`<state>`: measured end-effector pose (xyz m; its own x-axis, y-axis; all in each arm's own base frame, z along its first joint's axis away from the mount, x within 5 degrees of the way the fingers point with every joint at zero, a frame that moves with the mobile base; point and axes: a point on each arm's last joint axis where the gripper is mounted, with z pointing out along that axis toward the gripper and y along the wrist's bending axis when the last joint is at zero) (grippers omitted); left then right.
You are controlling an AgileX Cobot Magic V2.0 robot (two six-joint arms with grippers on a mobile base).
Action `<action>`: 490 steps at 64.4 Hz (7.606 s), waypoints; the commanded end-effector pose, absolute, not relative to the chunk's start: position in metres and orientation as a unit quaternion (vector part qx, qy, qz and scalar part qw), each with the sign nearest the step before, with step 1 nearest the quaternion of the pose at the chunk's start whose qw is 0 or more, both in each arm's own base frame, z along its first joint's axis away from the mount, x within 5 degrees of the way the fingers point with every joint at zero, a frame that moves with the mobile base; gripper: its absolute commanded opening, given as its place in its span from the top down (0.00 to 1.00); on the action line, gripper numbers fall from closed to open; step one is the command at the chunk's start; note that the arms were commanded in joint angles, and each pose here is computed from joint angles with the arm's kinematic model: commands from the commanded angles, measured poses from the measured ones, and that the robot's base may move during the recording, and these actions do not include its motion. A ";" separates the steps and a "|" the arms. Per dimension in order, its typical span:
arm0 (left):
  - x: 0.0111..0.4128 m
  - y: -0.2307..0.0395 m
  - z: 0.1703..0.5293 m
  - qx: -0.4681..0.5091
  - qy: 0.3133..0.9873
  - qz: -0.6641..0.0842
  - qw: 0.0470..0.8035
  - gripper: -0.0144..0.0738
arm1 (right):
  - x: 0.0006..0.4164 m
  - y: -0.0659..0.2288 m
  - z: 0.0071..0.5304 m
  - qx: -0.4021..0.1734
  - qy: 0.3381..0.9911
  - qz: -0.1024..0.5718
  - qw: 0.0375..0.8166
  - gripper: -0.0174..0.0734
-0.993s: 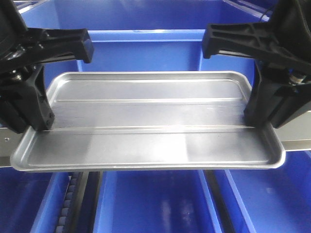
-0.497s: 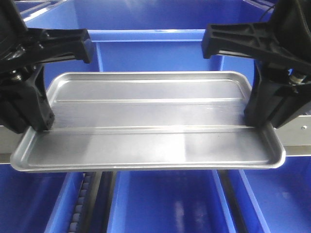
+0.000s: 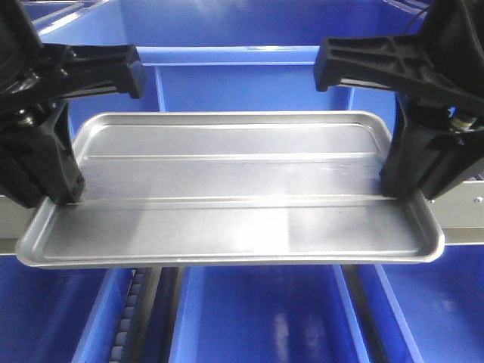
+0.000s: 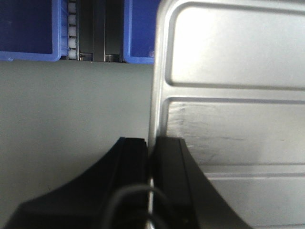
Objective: Grab silver tray and place in blue box
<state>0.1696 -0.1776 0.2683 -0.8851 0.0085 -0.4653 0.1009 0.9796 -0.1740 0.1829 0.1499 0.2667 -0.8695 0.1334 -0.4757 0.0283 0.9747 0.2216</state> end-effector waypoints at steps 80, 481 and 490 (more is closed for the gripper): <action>0.267 -0.183 0.431 0.104 0.876 -0.239 0.406 0.85 | 0.269 0.164 0.427 -0.045 0.885 0.199 0.418 0.75; 0.075 -0.036 0.294 0.117 0.647 -0.199 0.727 0.84 | 0.053 0.001 0.220 -0.016 0.632 -0.001 0.774 0.75; 0.075 -0.036 0.294 0.117 0.647 -0.199 0.727 0.84 | 0.053 0.001 0.220 -0.016 0.632 -0.001 0.774 0.75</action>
